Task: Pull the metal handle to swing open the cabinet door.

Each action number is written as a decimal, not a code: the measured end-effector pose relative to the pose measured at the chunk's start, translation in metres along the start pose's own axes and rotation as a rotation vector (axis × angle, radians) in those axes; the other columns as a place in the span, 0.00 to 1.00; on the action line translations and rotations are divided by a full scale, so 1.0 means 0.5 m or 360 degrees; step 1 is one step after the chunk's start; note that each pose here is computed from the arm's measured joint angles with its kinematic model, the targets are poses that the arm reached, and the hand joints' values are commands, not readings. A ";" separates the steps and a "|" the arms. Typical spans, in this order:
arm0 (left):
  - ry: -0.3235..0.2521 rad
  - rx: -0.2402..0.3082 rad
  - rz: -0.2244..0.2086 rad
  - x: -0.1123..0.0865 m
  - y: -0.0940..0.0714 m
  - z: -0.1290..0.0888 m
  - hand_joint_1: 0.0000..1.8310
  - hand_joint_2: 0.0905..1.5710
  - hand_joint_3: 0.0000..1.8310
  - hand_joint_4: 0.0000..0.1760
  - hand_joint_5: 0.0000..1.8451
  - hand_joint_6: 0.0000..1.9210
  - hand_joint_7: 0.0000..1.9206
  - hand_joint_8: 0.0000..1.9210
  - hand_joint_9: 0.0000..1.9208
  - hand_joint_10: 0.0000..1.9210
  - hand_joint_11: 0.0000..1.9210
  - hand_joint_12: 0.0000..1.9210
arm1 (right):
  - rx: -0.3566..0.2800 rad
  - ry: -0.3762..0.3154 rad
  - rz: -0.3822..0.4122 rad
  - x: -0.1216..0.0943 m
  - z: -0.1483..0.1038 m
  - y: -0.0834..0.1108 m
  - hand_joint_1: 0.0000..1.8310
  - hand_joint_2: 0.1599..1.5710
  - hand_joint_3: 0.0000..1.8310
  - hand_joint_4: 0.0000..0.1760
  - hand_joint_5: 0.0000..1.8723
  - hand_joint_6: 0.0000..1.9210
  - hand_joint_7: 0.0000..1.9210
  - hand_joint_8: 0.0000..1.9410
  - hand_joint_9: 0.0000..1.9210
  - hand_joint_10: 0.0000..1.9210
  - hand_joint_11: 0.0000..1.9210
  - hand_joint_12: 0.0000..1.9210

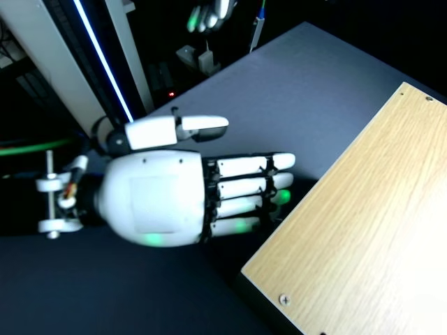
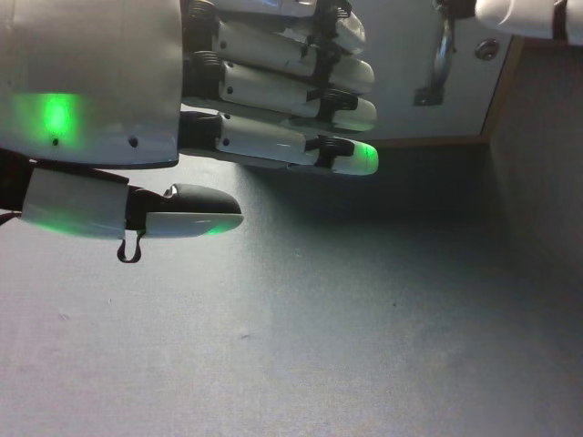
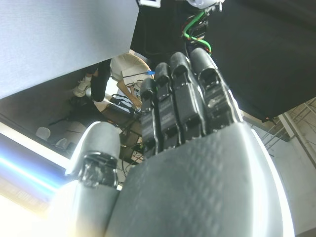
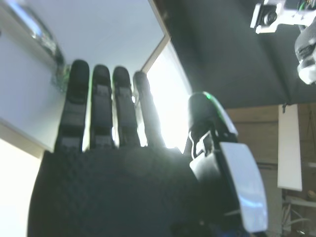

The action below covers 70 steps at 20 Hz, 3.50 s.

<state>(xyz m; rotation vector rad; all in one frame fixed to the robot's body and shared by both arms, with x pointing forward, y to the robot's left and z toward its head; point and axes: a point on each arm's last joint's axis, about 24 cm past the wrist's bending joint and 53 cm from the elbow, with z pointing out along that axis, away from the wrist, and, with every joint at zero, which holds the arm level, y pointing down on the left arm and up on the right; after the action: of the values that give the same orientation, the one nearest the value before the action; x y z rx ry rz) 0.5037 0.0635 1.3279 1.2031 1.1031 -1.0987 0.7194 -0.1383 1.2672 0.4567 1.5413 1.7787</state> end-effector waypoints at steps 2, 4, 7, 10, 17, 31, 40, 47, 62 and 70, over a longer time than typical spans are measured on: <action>-0.0002 0.0000 -0.0001 0.000 0.000 0.000 0.00 1.00 0.11 0.00 0.18 0.00 0.19 0.00 0.17 0.00 0.00 0.39 | 0.0012 -0.0001 -0.0006 -0.001 -0.011 0.002 0.00 1.00 0.04 0.00 0.14 0.00 0.13 0.00 0.12 0.00 0.00 0.34; -0.0002 0.0001 -0.0001 -0.001 0.000 0.000 0.00 1.00 0.11 0.00 0.18 0.00 0.19 0.00 0.17 0.00 0.00 0.39 | 0.0017 0.0011 -0.0014 0.004 -0.021 0.006 0.00 1.00 0.05 0.00 0.14 0.00 0.13 0.00 0.12 0.00 0.00 0.35; -0.0002 0.0000 -0.0001 0.000 0.000 0.000 0.00 1.00 0.11 0.00 0.18 0.00 0.19 0.00 0.17 0.00 0.00 0.39 | 0.0056 0.0032 -0.0022 0.014 -0.036 -0.005 0.00 1.00 0.05 0.00 0.14 0.00 0.14 0.00 0.12 0.00 0.00 0.35; -0.0002 0.0000 -0.0002 -0.001 0.000 0.000 0.00 1.00 0.11 0.00 0.19 0.00 0.19 0.00 0.17 0.00 0.00 0.40 | 0.0099 0.0047 -0.0031 0.020 -0.046 -0.023 0.00 1.00 0.05 0.00 0.14 0.00 0.13 0.00 0.12 0.00 0.00 0.35; -0.0002 0.0001 -0.0001 -0.001 0.000 0.000 0.00 1.00 0.11 0.00 0.19 0.00 0.19 0.00 0.17 0.00 0.00 0.40 | 0.0270 -0.0072 -0.0011 -0.020 -0.057 -0.070 0.00 1.00 0.05 0.00 0.14 0.00 0.14 0.00 0.12 0.00 0.00 0.35; -0.0002 0.0000 -0.0001 0.000 0.000 0.000 0.00 1.00 0.11 0.00 0.19 0.00 0.20 0.00 0.18 0.00 0.00 0.40 | 0.0455 -0.0196 0.0061 -0.048 -0.088 -0.120 0.00 1.00 0.05 0.00 0.14 0.00 0.13 0.00 0.12 0.00 0.00 0.34; -0.0002 0.0000 -0.0001 0.000 0.000 0.000 0.00 1.00 0.10 0.00 0.19 0.00 0.20 0.00 0.18 0.00 0.00 0.40 | 0.0525 -0.0268 0.0224 -0.059 -0.097 -0.144 0.00 1.00 0.05 0.00 0.13 0.00 0.12 0.00 0.11 0.00 0.00 0.34; -0.0002 0.0001 -0.0001 -0.001 0.000 0.000 0.00 1.00 0.11 0.00 0.19 0.00 0.20 0.00 0.18 0.00 0.00 0.41 | 0.0532 -0.0302 0.0431 -0.053 -0.094 -0.154 0.00 1.00 0.04 0.00 0.14 0.00 0.13 0.00 0.12 0.00 0.00 0.35; -0.0002 0.0001 -0.0001 -0.001 0.000 0.000 0.00 1.00 0.11 0.00 0.20 0.00 0.20 0.00 0.18 0.00 0.00 0.40 | 0.0585 -0.0421 0.0739 -0.055 -0.056 -0.202 0.00 1.00 0.04 0.00 0.14 0.00 0.13 0.00 0.12 0.00 0.00 0.35; -0.0002 0.0001 -0.0001 -0.001 0.000 0.000 0.00 1.00 0.11 0.00 0.19 0.00 0.20 0.00 0.18 0.00 0.00 0.40 | 0.0601 -0.0416 0.0770 -0.041 -0.046 -0.213 0.00 1.00 0.05 0.00 0.14 0.00 0.13 0.00 0.12 0.00 0.00 0.34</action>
<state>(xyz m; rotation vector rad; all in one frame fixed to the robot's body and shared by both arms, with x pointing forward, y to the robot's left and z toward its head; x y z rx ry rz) 0.5036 0.0634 1.3282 1.2023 1.1023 -1.1004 0.7484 -0.1669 1.1640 1.2865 1.6708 1.6725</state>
